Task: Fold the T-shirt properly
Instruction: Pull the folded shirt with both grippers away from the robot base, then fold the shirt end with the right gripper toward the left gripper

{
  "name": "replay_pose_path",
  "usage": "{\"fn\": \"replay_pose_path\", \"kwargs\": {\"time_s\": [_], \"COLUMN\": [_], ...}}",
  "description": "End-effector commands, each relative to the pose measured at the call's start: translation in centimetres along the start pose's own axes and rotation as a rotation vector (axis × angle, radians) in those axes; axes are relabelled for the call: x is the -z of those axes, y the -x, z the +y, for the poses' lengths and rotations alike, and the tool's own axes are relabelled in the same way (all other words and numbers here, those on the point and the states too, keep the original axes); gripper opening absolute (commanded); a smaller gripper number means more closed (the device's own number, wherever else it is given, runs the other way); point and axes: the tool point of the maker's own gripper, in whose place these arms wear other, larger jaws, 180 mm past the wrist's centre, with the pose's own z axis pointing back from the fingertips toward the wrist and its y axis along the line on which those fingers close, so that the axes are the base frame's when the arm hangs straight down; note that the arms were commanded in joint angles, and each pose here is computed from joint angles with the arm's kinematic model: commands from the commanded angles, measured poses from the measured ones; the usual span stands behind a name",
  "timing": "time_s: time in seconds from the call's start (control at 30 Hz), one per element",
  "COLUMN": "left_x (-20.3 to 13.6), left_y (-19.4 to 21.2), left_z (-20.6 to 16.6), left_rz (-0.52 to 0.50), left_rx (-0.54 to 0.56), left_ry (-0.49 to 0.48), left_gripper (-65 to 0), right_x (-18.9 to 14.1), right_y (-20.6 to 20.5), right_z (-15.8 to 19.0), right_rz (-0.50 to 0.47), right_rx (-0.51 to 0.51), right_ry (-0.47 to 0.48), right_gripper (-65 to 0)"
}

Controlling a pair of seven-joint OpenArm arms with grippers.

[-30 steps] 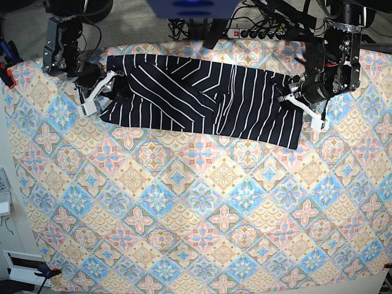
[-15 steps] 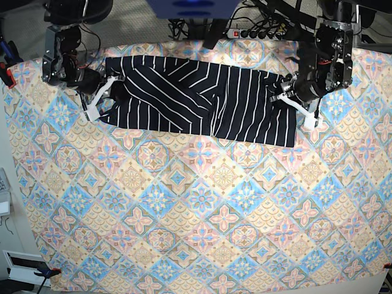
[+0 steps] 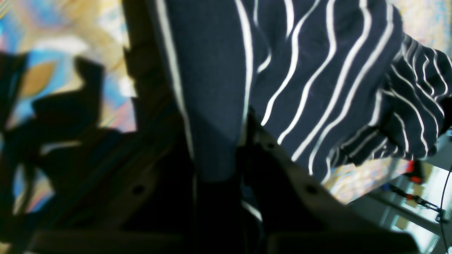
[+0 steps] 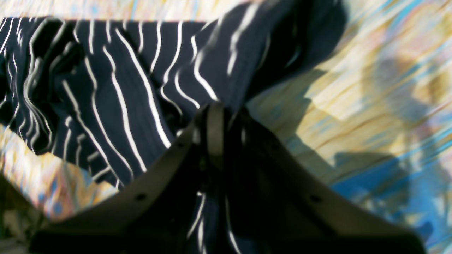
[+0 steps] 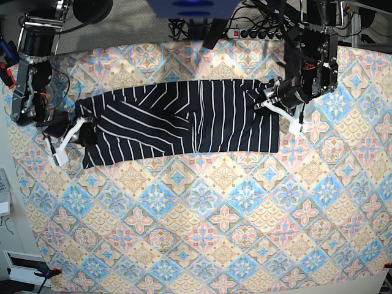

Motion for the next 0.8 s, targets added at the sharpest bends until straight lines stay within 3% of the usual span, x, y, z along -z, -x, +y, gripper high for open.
{"fn": "replay_pose_path", "kwargs": {"time_s": [0.0,0.2,0.37,0.57,0.77], "left_x": [0.1,1.5,2.1,2.2,2.2], "left_y": [-1.2,-1.8,-1.5,-1.4,-1.4], "left_z": [-0.4,-2.5,-3.7,-4.0,-4.0], "left_rz": [-0.027,-0.042,-0.034,-0.032,-0.032], "left_rx": [0.003,-0.031,-0.022,-0.022,-0.022], "left_ry": [0.017,0.068,0.091,0.096,0.096], "left_gripper": [-65.0,-65.0,-65.0,-65.0,-65.0], "right_x": [-0.9,-1.9,-2.2,-1.3,1.2], "right_y": [-3.0,-5.5,-6.7,-8.8,-7.6], "right_z": [-0.6,-1.5,-0.1,5.4,10.7], "right_rz": [-0.069,-0.098,-0.11,-0.156,-0.172], "right_rx": [-0.038,-0.084,-0.143,-0.267,-0.238], "right_ry": [0.008,0.034,0.024,-0.065,-0.183], "right_gripper": [-60.8,-60.8,-60.8,-60.8,-60.8]}}
